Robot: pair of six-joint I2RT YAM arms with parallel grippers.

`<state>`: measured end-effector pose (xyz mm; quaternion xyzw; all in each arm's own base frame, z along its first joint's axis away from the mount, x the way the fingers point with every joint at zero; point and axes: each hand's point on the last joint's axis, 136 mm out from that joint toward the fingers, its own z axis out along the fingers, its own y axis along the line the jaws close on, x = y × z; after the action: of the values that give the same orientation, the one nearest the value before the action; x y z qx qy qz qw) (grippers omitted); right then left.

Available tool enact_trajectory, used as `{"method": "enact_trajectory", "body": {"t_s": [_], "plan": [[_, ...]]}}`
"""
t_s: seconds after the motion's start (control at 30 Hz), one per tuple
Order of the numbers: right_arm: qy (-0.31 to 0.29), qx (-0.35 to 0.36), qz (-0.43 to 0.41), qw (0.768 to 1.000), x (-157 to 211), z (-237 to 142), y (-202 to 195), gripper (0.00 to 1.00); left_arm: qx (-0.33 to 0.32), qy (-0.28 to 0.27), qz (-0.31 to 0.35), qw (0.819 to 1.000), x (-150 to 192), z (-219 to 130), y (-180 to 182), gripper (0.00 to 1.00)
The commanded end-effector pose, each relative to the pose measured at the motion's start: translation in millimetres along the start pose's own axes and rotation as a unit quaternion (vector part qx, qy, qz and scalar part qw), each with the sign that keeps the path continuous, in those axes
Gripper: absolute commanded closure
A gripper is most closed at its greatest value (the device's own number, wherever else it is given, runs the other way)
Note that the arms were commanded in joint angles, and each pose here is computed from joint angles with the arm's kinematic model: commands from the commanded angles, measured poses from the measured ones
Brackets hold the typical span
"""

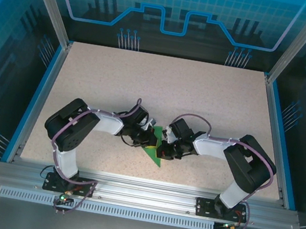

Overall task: Fold a paper plane with a square sheet of paper (fold left side to right side)
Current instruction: Fourth fold the wing at the center of the table.

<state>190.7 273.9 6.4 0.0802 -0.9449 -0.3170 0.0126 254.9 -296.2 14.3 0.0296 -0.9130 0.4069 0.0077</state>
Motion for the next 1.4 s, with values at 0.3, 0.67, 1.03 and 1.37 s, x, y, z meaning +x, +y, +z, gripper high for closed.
{"method": "enact_trajectory", "body": {"t_s": [0.3,0.67,1.03,1.37], "plan": [[0.095,0.126,0.059,0.986,60.4,8.9,-70.0,1.00,-0.031,-0.036,-0.008,0.999,-37.6,-13.8,25.0,1.00],[0.098,0.124,0.059,0.986,64.2,7.5,-69.7,1.00,-0.034,-0.057,-0.011,0.998,-67.6,-25.1,34.4,1.00],[0.102,0.123,0.061,0.985,68.5,7.2,-71.2,1.00,-0.034,-0.077,-0.023,0.996,-94.7,-39.0,46.3,1.00],[0.102,0.122,0.062,0.985,68.9,7.4,-70.6,1.00,-0.036,-0.091,-0.031,0.995,-115.6,-55.0,55.5,1.00]]}}
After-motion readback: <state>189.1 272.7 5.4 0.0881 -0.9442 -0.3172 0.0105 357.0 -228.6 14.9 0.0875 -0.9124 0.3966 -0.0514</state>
